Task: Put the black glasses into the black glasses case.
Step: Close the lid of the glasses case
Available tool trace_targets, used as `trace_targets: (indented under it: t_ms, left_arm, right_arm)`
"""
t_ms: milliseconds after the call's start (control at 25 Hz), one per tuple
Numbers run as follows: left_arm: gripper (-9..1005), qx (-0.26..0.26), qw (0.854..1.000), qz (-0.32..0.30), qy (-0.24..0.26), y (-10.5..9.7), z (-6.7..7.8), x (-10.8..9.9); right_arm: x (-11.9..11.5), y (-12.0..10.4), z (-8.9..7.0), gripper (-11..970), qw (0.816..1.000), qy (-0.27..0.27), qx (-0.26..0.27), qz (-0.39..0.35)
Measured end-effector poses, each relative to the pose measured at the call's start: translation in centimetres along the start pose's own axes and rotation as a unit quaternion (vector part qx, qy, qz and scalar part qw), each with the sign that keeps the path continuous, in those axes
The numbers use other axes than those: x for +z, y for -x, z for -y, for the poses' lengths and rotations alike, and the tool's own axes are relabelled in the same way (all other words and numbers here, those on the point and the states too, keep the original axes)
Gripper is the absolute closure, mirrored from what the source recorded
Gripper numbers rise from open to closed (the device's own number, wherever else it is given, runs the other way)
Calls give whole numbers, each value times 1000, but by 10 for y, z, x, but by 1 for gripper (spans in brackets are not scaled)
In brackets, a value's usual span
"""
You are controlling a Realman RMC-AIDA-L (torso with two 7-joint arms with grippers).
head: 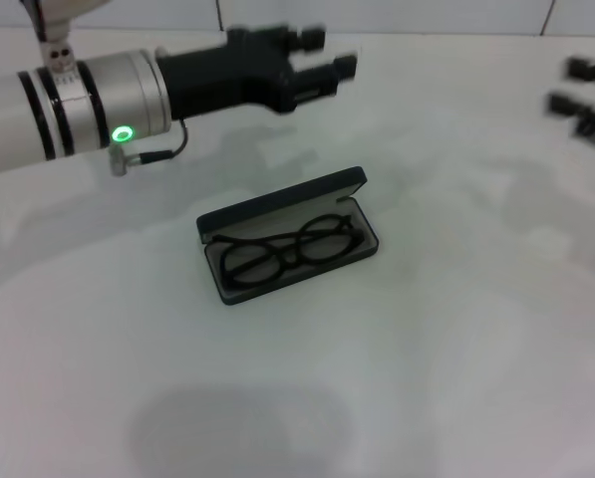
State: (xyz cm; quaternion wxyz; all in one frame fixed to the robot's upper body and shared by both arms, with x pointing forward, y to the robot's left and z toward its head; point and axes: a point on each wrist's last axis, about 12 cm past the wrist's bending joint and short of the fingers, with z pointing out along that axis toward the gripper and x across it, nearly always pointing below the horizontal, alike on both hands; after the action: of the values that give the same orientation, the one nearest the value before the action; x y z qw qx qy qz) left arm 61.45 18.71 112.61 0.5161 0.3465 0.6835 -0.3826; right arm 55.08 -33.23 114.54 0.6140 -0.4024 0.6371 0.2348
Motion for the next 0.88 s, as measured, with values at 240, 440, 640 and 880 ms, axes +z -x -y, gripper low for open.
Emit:
trace_targets:
  t_ms: [240,440,640,880]
  left_arm:
    - [429,-24,997,-79,6,-12,-3,-1]
    - [430,-40,994,-103,22,-19,-5,-2]
    - [430,-43,988,-139,50,-31,-8,-4]
    - [430,-37,985,-165,38,-39,-4,-3]
  right_arm:
    - [-12,-14,7,544,998,-57,36,-2]
    - [-9,-16,6,520,998,-52,34,-9]
    - [-5,-16,4,488,999,-40,19,-14]
    - [-3,-17,2,488,999,-33,13,-16]
